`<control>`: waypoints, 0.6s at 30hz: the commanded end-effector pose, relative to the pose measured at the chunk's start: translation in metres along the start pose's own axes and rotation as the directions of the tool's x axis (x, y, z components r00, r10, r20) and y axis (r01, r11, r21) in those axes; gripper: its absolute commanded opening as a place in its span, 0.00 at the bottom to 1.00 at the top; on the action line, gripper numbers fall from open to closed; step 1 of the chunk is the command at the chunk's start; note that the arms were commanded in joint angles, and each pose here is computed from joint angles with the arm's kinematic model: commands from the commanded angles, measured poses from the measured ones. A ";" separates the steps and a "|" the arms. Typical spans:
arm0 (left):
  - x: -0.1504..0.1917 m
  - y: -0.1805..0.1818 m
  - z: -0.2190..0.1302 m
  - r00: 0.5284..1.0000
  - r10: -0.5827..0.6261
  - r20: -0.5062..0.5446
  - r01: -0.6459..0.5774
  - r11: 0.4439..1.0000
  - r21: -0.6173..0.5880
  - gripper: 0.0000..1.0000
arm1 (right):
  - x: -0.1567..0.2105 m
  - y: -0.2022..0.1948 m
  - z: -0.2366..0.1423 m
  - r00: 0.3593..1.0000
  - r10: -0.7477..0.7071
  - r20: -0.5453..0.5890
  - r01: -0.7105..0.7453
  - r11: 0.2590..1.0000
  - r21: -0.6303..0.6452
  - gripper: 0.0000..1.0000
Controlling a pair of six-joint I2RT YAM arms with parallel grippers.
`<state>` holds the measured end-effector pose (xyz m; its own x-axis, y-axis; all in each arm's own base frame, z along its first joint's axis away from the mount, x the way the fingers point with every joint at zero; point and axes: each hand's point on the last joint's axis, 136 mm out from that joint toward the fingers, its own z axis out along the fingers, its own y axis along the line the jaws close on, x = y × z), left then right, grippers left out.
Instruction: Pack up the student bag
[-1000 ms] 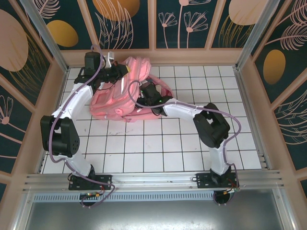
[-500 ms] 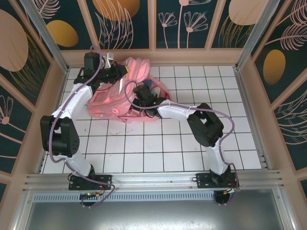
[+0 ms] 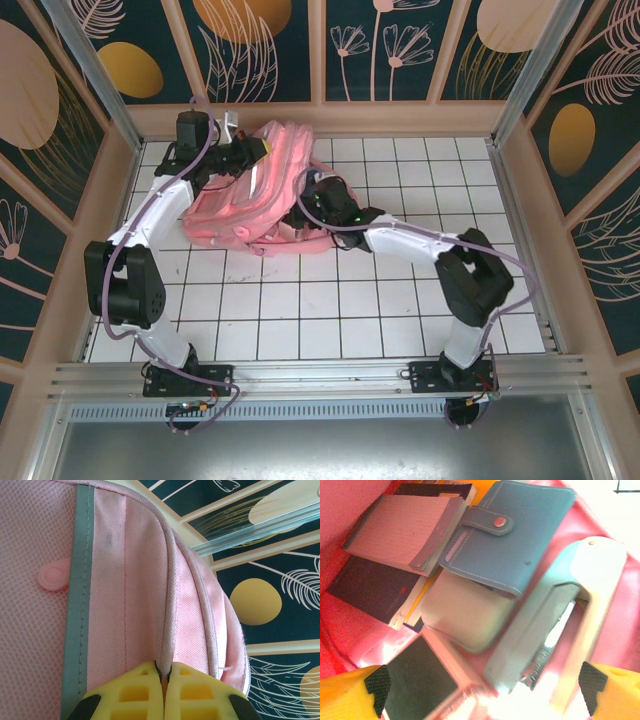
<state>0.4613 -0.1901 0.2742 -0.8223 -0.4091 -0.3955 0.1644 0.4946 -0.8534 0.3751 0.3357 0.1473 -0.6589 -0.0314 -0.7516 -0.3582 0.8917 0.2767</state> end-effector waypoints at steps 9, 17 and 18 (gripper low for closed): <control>0.018 -0.014 -0.014 0.994 0.109 -0.001 -0.109 0.993 0.039 0.54 | -0.015 -0.055 -0.063 0.970 0.175 0.171 -0.193 0.976 0.096 0.99; 0.018 0.010 -0.036 0.989 0.139 0.055 -0.128 0.978 -0.166 0.60 | -0.010 -0.060 -0.077 0.965 0.196 0.176 -0.214 0.973 0.088 0.99; 0.021 0.017 -0.042 0.988 0.140 0.064 -0.125 0.972 -0.201 0.60 | -0.009 -0.058 -0.078 0.964 0.202 0.172 -0.218 0.973 0.078 0.99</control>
<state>0.4353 -0.1774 0.2778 -0.7751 -0.3833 -0.5022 0.2123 0.5907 -0.7785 0.3514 0.2530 0.1721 -0.6154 0.1760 -0.7683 -0.1658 0.9241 0.3444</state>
